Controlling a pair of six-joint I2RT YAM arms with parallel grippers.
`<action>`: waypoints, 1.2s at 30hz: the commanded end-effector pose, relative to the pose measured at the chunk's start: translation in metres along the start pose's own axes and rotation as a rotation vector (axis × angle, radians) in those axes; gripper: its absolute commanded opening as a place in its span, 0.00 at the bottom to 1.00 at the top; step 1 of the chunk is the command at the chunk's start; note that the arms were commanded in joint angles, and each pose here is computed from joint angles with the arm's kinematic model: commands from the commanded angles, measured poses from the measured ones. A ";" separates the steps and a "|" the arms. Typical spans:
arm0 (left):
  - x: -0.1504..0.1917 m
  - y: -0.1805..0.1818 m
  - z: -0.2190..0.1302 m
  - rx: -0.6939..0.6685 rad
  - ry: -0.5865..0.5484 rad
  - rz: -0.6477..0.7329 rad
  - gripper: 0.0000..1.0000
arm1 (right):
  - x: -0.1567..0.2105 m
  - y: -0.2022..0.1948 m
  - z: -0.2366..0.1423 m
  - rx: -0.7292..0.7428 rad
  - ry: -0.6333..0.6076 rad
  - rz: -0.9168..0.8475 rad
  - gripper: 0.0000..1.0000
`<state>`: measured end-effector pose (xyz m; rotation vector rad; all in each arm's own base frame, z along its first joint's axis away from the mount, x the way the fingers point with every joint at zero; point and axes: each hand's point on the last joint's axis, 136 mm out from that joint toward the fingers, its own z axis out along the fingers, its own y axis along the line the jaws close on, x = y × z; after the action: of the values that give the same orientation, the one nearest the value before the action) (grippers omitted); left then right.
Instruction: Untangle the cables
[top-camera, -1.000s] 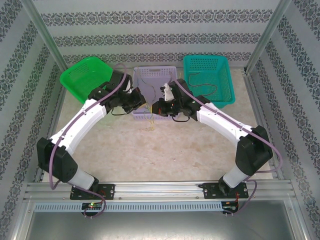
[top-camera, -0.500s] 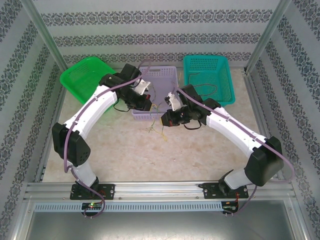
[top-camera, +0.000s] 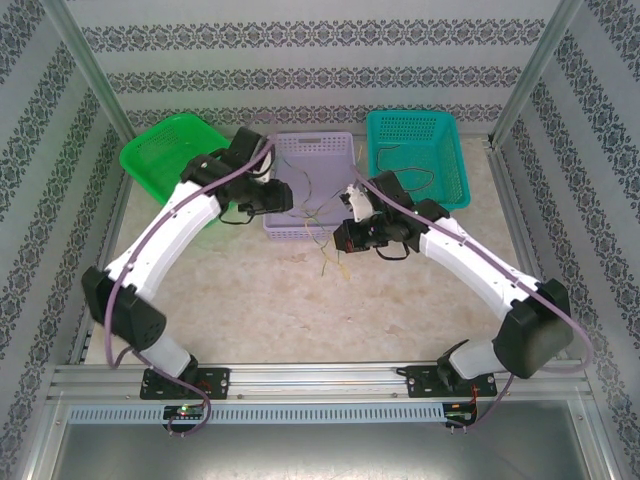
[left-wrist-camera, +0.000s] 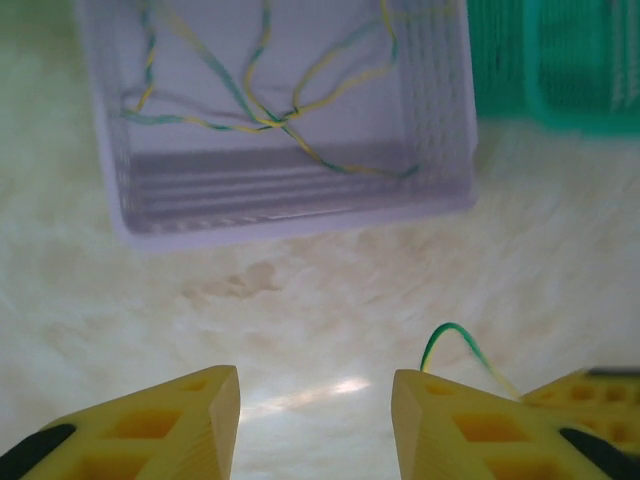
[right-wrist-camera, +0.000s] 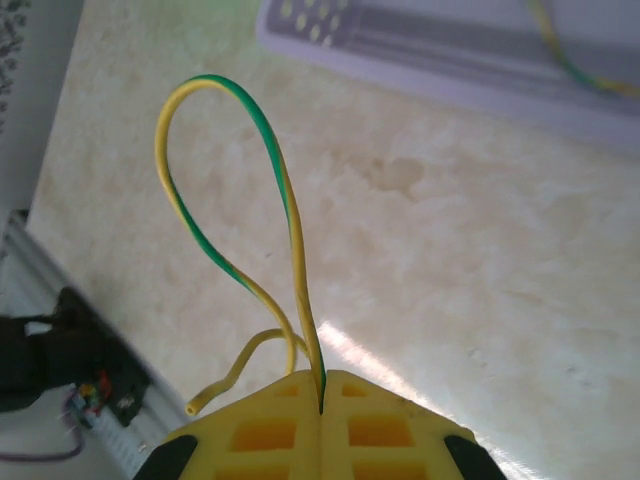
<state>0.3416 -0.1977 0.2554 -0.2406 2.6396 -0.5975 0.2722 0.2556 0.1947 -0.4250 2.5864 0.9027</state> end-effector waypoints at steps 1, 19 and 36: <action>-0.003 -0.028 -0.002 0.257 -0.081 -0.772 0.45 | -0.024 -0.006 -0.015 0.118 -0.194 -0.122 0.00; 0.013 -0.068 0.000 0.413 -0.005 -1.425 0.73 | -0.048 0.019 -0.021 0.561 -0.571 -0.635 0.00; 0.009 -0.082 -0.013 0.460 0.004 -1.439 0.73 | -0.041 0.023 -0.016 0.636 -0.552 -0.747 0.00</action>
<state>0.3305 -0.2602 0.2771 -1.7120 2.0137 -1.3646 0.2955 0.2697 0.2412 -0.7245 1.8365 -0.0207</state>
